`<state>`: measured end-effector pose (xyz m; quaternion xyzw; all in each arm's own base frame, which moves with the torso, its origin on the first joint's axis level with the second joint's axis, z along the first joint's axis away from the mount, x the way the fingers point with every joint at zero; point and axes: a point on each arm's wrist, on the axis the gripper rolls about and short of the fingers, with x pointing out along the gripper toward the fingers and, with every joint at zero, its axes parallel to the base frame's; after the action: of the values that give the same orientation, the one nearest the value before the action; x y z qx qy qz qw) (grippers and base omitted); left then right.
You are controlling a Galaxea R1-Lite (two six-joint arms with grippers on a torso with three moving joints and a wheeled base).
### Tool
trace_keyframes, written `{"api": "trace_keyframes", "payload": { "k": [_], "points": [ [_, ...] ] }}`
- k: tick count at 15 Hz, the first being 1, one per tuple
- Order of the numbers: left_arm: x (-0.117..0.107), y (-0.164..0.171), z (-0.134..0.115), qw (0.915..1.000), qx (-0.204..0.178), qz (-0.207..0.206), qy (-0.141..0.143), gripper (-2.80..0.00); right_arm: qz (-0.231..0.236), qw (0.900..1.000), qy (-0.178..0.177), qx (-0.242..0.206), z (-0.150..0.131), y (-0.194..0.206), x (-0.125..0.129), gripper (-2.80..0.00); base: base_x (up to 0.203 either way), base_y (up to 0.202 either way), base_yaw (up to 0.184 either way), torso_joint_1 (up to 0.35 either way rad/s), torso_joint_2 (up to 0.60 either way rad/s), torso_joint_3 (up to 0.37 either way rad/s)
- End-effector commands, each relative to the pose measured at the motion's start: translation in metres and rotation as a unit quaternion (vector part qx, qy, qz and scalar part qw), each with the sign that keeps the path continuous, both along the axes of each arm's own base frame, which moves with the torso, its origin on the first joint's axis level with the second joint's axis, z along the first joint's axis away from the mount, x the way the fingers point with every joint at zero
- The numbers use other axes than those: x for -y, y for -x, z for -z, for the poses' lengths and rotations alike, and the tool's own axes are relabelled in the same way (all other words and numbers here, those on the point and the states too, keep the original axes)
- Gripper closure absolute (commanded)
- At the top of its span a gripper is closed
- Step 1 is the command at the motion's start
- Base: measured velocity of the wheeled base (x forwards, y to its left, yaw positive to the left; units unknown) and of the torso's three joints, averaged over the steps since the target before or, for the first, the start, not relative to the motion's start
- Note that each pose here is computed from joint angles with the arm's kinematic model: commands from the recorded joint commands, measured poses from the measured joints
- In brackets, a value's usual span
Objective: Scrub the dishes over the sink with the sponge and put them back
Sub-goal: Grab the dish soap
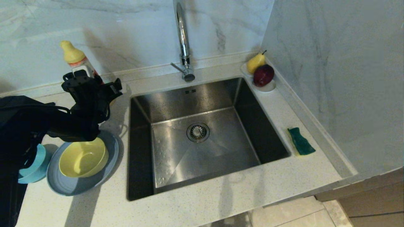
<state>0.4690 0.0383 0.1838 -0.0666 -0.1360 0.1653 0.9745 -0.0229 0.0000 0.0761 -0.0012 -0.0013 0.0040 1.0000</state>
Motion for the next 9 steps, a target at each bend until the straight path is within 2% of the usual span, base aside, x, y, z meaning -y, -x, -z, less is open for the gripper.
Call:
{"api": "trace_keyframes", "payload": {
  "k": [1,2,3,6,9],
  "points": [
    [-0.001,-0.0059,0.0017,1.0,0.004,-0.003,0.001,-2.8,-0.001,1.0,0.0,0.0,0.0,0.0,0.0,0.0,0.0,0.0,0.0,0.0,0.0,0.0],
    [-0.0009,-0.0061,0.0005,1.0,0.005,-0.003,0.0,-2.8,-0.001,1.0,0.0,0.0,0.0,0.0,0.0,0.0,0.0,0.0,0.0,0.0,0.0,0.0],
    [-0.0009,-0.0066,-0.0006,1.0,0.007,-0.003,0.0,0.0,-0.001,1.0,0.0,0.0,0.0,0.0,0.0,0.0,0.0,0.0,0.0,0.0,0.0,0.0],
    [-0.0012,-0.0098,0.0059,1.0,0.003,-0.004,0.001,0.0,-0.001,1.0,0.0,0.0,0.0,0.0,0.0,0.0,0.0,0.0,0.0,0.0,0.0,0.0],
    [-0.0016,-0.0116,0.0014,0.9999,0.012,-0.011,0.001,0.0,-0.001,1.0,0.0,0.0,0.0,0.0,0.0,0.0,0.0,0.0,0.0,0.0,0.0,0.0]
  ]
}}
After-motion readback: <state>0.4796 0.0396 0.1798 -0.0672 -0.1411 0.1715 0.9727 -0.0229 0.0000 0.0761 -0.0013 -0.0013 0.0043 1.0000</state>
